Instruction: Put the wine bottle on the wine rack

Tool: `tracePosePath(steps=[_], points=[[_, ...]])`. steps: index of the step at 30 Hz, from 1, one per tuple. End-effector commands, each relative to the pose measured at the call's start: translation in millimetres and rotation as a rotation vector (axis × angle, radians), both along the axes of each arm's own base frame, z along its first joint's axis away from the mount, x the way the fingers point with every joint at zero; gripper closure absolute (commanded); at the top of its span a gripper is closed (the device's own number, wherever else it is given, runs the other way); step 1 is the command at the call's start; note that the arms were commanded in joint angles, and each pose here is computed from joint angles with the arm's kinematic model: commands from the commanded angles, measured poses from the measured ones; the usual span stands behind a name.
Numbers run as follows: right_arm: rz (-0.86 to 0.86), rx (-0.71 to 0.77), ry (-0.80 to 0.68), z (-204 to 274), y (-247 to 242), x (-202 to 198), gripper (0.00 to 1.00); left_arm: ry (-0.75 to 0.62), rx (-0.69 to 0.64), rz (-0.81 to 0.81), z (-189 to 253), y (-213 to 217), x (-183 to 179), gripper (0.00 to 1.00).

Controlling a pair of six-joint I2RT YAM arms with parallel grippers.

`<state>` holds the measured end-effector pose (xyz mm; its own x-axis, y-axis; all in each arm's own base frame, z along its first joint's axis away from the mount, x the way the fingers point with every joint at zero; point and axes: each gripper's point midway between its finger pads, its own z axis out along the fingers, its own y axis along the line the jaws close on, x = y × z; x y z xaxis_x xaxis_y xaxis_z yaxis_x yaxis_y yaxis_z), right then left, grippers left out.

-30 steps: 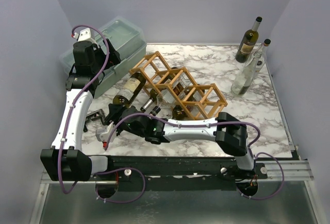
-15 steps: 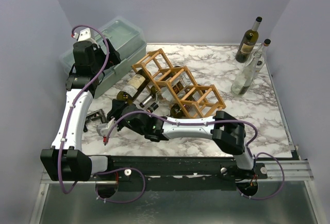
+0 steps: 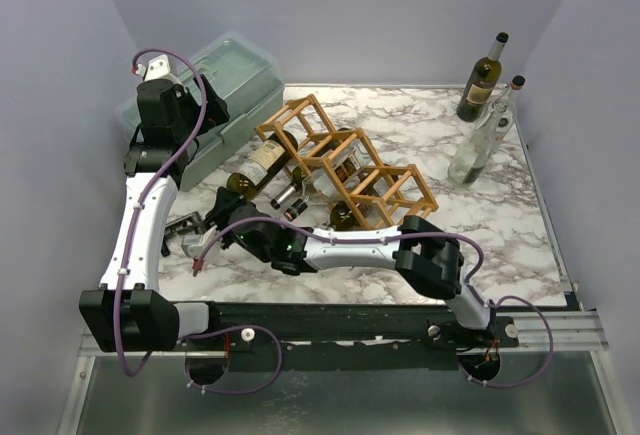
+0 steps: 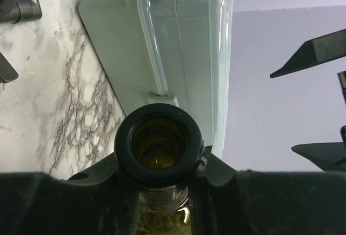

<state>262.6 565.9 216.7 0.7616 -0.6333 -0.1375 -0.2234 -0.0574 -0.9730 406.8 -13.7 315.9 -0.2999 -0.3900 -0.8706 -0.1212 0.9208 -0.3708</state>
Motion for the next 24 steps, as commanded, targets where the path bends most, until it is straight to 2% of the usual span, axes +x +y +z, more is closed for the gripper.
tracePosePath(steps=[1,10,24], points=[[-0.156,0.059,-0.156,40,-14,33,0.99,-0.044,-0.01,-0.008,17,-1,-3,0.02],[-0.265,0.053,-0.206,27,-18,65,1.0,-0.029,-0.026,-0.019,11,-4,0,0.02],[-0.274,0.02,-0.237,15,-33,95,0.99,-0.028,-0.03,-0.021,11,-5,0,0.02]])
